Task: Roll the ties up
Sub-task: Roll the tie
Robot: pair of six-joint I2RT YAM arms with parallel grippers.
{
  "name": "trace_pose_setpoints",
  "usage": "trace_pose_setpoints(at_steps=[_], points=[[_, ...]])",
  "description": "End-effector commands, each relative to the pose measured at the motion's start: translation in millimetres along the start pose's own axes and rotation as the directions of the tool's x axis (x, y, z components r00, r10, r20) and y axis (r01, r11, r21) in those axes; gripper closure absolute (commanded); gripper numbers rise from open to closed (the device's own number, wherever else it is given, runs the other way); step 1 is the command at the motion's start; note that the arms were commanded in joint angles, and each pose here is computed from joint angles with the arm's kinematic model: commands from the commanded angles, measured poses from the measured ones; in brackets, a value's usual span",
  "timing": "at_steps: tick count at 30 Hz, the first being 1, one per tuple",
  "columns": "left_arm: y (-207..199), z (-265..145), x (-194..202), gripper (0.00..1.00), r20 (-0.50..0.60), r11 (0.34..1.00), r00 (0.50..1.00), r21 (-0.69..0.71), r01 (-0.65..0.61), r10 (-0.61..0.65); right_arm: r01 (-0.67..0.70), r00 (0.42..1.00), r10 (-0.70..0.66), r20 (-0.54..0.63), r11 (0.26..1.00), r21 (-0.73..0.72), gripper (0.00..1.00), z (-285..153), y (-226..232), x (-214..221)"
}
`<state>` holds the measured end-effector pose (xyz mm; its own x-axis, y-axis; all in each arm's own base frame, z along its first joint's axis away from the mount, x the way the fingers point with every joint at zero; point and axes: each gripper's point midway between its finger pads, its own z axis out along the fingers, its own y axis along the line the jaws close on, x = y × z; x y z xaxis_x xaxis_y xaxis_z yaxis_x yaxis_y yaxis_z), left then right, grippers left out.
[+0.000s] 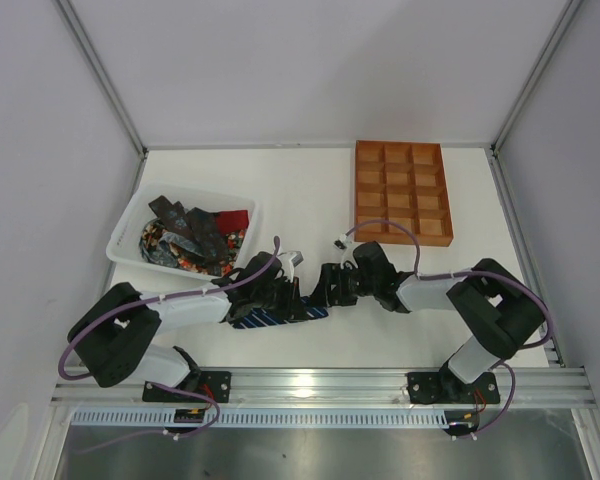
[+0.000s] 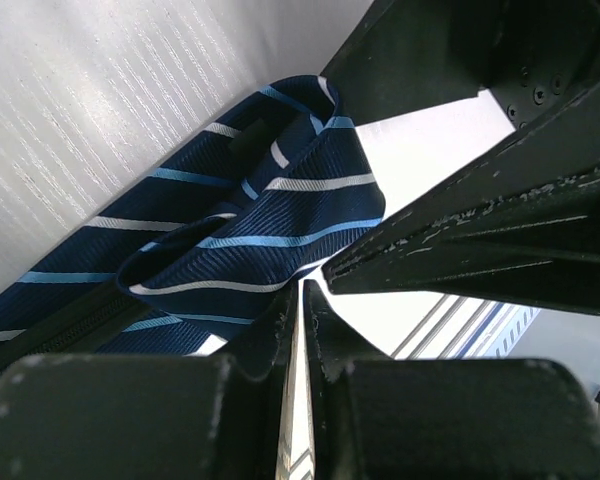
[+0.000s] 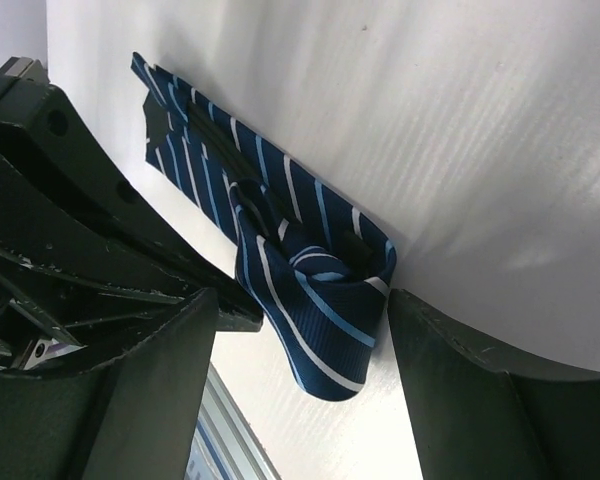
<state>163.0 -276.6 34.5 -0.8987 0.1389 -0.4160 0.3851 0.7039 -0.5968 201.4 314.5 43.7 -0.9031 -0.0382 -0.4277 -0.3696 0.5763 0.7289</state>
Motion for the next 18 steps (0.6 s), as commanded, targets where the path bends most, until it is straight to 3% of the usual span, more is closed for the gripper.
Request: trace_pose_setpoints(at_steps=[1,8,10,15,16,18], points=[[-4,0,-6,0.91,0.018,0.999,0.999,0.012,-0.036,0.036,0.032,0.999,-0.031,0.013,0.999,-0.038,0.25,4,3,-1],[-9,-6,-11,0.89,0.030,0.999,0.999,0.009,-0.039,0.039,0.014,1.000,-0.014,0.017,1.000,0.001,0.28,6,-5,-3],[-9,-10,-13,0.78,0.035,0.999,0.999,-0.002,-0.036,0.036,0.010,0.999,-0.010,0.030,1.000,0.018,0.28,5,-7,-4],[-22,-37,-36,0.63,0.115,0.997,0.991,-0.026,-0.066,0.069,0.006,1.000,-0.006,0.017,1.000,0.013,0.30,6,-9,0],[-28,-43,-44,0.55,0.140,0.997,0.987,-0.025,-0.073,0.076,0.003,1.000,-0.003,0.013,1.000,0.019,0.30,7,-11,1],[-23,-54,-51,0.53,0.169,0.996,0.983,-0.071,-0.060,0.071,0.003,1.000,-0.003,0.015,1.000,0.021,0.30,8,-11,1]])
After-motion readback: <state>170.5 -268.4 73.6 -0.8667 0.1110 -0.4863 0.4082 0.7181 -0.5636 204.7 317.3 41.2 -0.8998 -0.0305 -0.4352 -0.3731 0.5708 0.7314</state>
